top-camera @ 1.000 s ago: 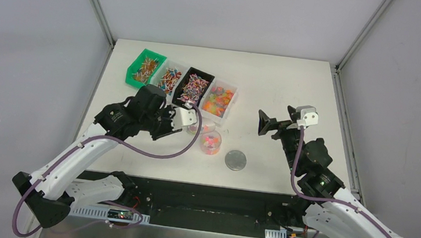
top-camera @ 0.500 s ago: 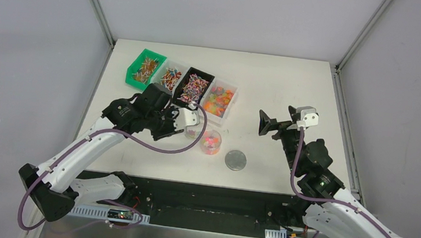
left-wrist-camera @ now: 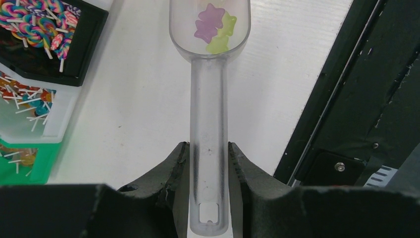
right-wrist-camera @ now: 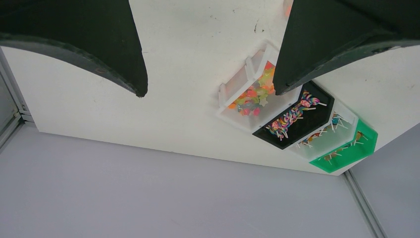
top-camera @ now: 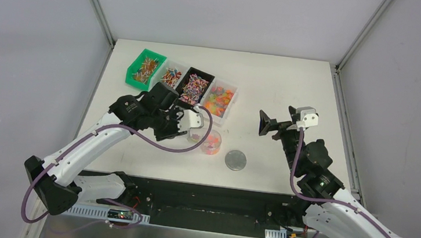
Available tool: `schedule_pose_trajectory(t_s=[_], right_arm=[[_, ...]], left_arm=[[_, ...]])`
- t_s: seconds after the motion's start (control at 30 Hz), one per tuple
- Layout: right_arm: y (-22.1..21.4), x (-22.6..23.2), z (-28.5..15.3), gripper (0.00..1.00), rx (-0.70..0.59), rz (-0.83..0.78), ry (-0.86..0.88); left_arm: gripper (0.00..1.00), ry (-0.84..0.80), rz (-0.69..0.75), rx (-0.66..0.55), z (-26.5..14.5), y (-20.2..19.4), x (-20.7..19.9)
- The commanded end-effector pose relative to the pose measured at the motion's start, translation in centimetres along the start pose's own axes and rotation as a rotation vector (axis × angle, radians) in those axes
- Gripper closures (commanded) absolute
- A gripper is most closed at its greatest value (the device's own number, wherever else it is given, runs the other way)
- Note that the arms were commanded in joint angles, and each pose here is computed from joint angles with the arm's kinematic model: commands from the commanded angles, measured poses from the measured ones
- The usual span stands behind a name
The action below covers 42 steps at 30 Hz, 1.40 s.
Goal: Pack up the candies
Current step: Place the fake candies in the packing bottle.
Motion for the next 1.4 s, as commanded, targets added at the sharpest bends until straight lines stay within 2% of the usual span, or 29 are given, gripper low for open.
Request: schedule_pose_trajectory(t_s=[0.0, 0.47, 0.8, 1.13, 1.37], right_arm=[[1.3, -0.5, 0.1, 0.0, -0.047, 0.019, -0.023], [1.5, -0.3, 0.2, 0.0, -0.053, 0.024, -0.014], [1.7, -0.1, 0.5, 0.0, -0.054, 0.021, -0.006], [1.2, 0.1, 0.5, 0.0, -0.046, 0.03, 0.0], [0.6, 0.7, 0.9, 0.0, -0.031, 0.038, 0.013]], left_arm=[[1.0, -0.008, 0.032, 0.004, -0.4, 1.2, 0.0], [1.0, 0.032, 0.035, 0.135, 0.4, 1.3, 0.4], [1.0, 0.054, 0.052, 0.149, 0.5, 2.0, 0.7], [1.0, 0.065, 0.031, 0.115, 0.1, 2.6, 0.7], [1.0, 0.139, -0.028, 0.0, -1.6, 3.9, 1.0]])
Point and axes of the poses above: each gripper's point midway between its finger pads, its own z axis out along the fingers, its own x axis along the line the jaws close on, y = z × x, the point moved 5 cm from there along -z, back along the fingers, and after that the axes turned 7 degrees about -z, right-handed, at the moved point
